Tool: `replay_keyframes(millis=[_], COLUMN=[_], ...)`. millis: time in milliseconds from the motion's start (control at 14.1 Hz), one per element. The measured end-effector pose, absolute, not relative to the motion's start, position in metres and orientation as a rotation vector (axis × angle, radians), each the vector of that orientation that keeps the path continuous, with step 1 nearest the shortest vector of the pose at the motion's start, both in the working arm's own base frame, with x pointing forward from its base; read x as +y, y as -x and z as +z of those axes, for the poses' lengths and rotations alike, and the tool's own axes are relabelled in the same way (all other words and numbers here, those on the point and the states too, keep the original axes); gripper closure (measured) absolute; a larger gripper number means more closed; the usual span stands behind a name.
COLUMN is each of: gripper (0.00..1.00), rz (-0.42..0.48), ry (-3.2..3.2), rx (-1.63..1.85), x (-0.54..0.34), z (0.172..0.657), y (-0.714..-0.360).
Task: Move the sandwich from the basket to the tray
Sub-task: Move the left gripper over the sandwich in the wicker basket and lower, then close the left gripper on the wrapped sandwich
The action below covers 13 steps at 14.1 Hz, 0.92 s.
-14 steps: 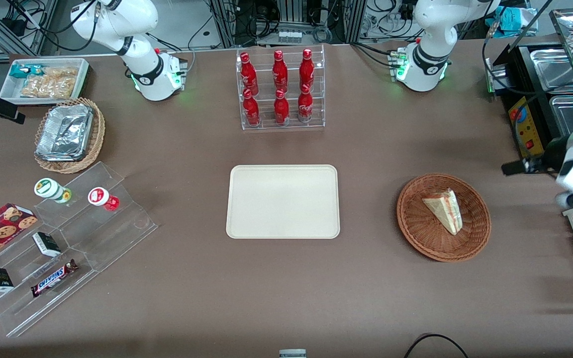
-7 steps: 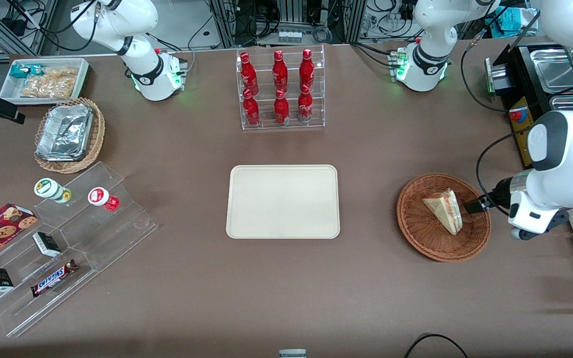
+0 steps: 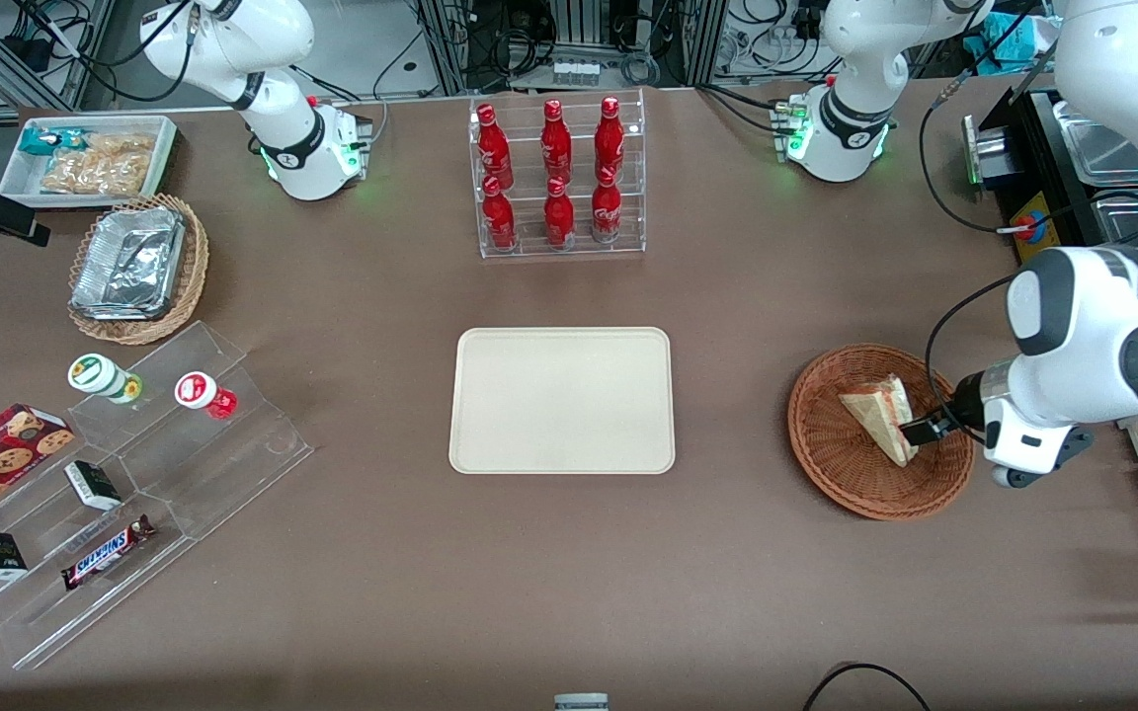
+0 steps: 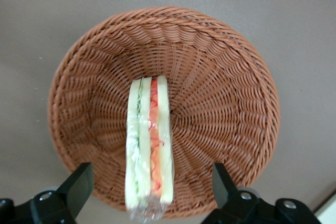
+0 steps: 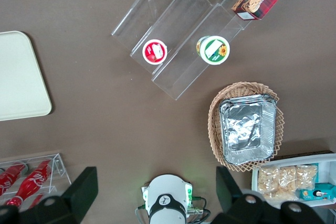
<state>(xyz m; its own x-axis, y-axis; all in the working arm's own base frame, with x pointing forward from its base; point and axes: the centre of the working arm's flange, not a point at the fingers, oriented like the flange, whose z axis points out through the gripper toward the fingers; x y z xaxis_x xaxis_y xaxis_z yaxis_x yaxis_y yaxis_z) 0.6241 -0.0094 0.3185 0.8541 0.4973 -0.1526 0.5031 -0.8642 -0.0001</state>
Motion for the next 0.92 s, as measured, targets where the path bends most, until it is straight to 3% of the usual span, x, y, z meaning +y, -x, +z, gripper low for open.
replay_keyframes(millis=[284, 922], gripper=[0.0, 0.0], rz=[-0.279, -0.295], ry=[-2.973, -2.965], rx=[0.828, 0.825], x=[-0.011, -0.017], z=[0.284, 0.241], y=[-0.621, -0.602])
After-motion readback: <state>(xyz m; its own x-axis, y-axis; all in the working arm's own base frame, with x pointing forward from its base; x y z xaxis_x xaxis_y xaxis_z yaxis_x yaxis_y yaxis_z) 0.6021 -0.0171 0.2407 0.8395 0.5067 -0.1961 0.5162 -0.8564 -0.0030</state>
